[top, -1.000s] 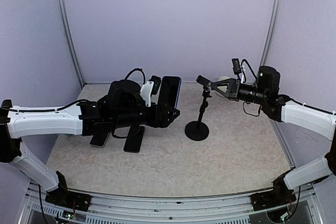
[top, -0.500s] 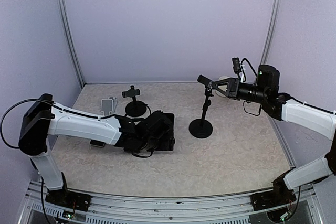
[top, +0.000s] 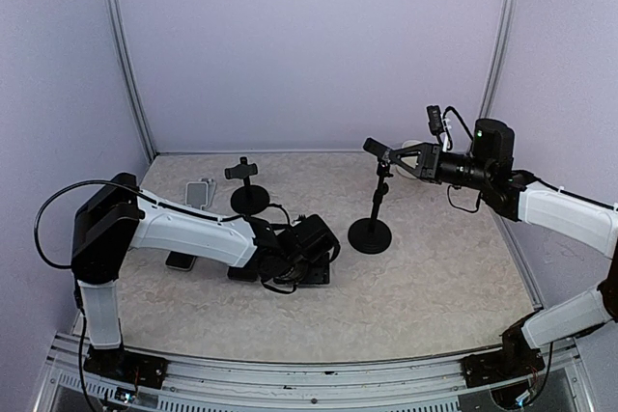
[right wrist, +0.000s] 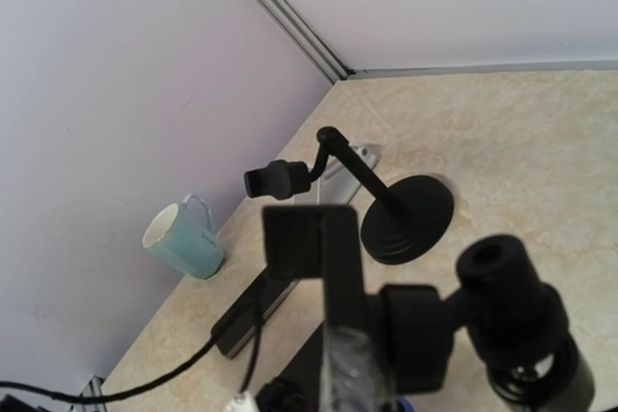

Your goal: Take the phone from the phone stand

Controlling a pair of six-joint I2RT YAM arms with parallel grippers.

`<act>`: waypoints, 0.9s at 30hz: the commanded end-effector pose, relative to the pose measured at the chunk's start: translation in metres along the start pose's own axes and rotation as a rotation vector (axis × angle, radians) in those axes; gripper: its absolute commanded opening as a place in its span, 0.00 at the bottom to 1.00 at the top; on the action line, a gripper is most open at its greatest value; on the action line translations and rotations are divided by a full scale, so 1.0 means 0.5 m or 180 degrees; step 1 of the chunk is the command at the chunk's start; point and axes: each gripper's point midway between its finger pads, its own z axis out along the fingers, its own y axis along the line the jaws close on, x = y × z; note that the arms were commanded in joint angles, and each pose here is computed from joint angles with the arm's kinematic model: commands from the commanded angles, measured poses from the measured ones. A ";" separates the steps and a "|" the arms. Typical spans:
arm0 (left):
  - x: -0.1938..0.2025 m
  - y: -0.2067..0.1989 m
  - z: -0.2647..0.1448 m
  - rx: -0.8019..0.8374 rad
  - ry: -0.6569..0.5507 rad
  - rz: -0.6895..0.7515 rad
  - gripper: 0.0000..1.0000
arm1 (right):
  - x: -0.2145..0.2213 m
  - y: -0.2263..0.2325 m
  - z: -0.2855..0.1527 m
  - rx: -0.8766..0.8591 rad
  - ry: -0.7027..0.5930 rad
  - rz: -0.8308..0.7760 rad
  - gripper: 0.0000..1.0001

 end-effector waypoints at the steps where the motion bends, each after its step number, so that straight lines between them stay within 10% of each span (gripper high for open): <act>1: 0.002 -0.015 0.011 -0.0003 0.0028 -0.0047 0.14 | -0.072 0.048 -0.018 -0.0136 -0.0313 -0.0341 0.00; 27: 0.037 -0.031 0.029 -0.0043 0.0196 0.0118 0.80 | -0.072 0.046 -0.008 -0.0185 -0.0297 -0.0316 0.00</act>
